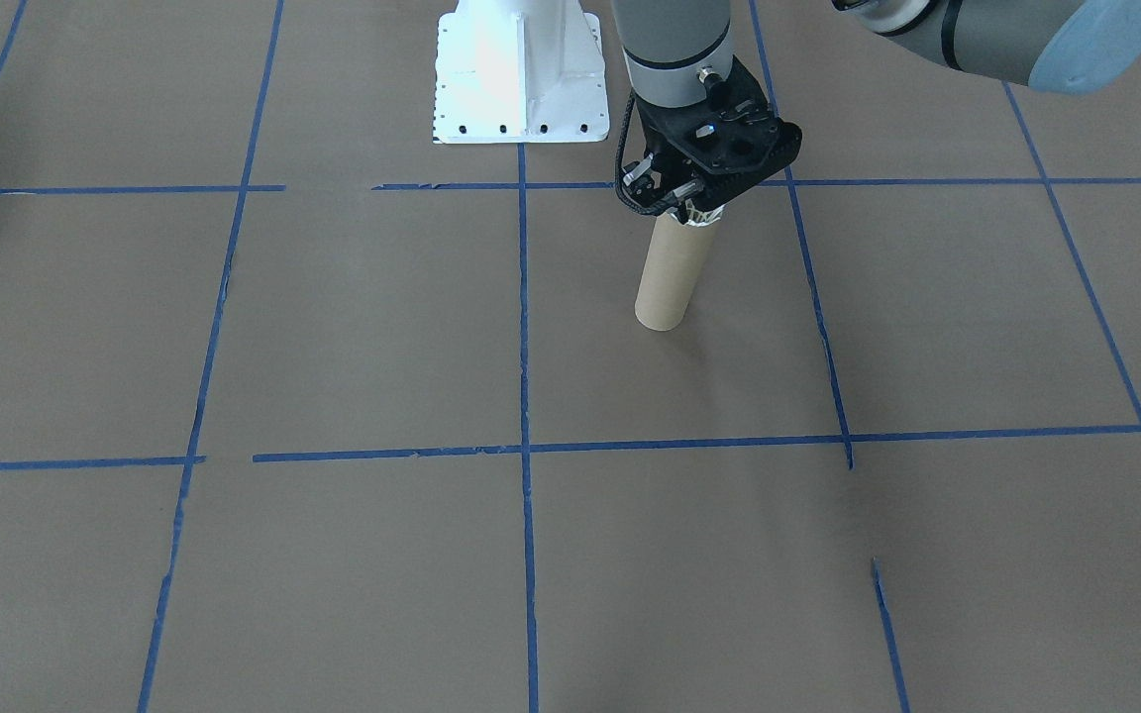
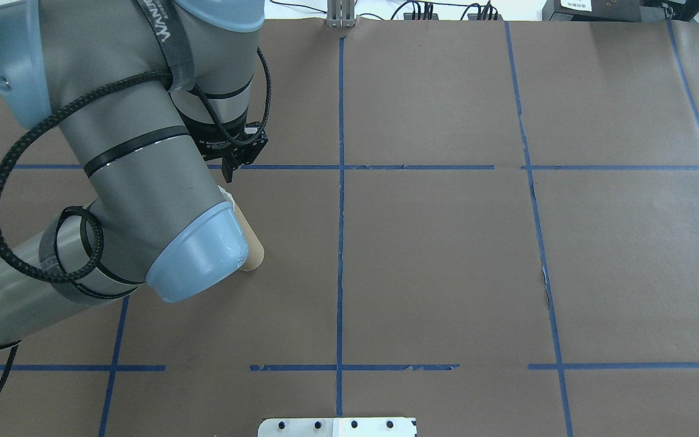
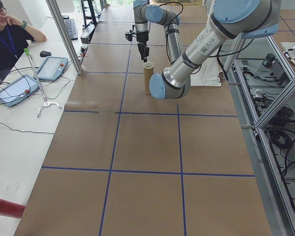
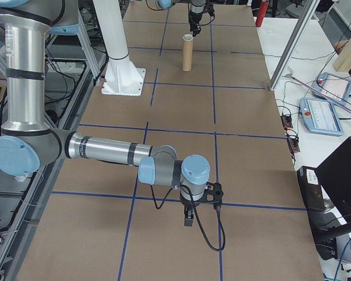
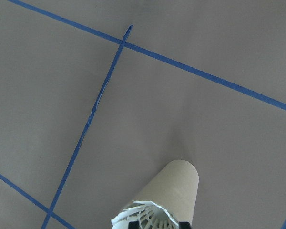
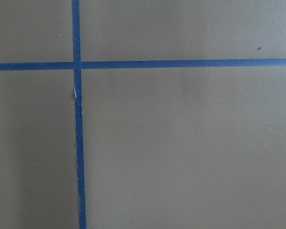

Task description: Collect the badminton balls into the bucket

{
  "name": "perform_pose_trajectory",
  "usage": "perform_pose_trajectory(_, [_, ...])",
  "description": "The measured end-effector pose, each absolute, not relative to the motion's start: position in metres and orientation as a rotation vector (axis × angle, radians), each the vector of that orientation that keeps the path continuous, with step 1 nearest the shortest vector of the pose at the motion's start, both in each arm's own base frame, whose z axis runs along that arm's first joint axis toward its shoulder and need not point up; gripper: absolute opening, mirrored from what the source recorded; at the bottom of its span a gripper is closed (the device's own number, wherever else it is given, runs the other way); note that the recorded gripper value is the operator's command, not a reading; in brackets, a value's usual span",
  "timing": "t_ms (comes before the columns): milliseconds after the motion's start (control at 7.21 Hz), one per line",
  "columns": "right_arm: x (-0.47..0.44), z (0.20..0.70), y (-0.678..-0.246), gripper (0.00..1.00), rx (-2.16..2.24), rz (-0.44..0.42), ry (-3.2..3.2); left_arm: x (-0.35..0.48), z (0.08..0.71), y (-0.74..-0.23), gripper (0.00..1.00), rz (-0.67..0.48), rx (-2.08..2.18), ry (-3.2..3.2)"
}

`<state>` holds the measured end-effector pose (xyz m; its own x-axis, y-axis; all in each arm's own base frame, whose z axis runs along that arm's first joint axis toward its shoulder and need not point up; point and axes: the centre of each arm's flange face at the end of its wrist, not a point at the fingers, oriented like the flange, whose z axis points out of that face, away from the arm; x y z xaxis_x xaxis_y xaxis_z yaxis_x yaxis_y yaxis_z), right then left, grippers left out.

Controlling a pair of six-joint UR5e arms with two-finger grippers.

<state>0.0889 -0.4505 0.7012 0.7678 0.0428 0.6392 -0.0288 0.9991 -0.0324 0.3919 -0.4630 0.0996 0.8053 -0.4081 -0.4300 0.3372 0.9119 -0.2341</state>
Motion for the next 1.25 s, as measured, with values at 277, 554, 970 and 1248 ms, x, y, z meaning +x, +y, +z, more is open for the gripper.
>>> perform_pose_trajectory(277, [0.089, 0.701, -0.451, 1.0, -0.021, 0.039, -0.694, 0.382, 0.108, -0.459, 1.0, -0.328, -0.102, 0.539])
perform_pose_trajectory(554, [0.089, 0.701, -0.451, 1.0, -0.021, 0.039, -0.694, 0.325, 0.108, -0.469, 1.0, -0.229, 0.013, 0.626])
perform_pose_trajectory(970, [0.089, 0.701, -0.45, 1.0, -0.021, 0.039, -0.694, 0.214, 0.179, -0.523, 1.0, -0.089, 0.163, 0.692])
perform_pose_trajectory(1248, [0.089, 0.701, -0.451, 1.0, -0.021, 0.039, -0.694, 0.122, 0.257, -0.549, 1.0, 0.036, 0.214, 0.657])
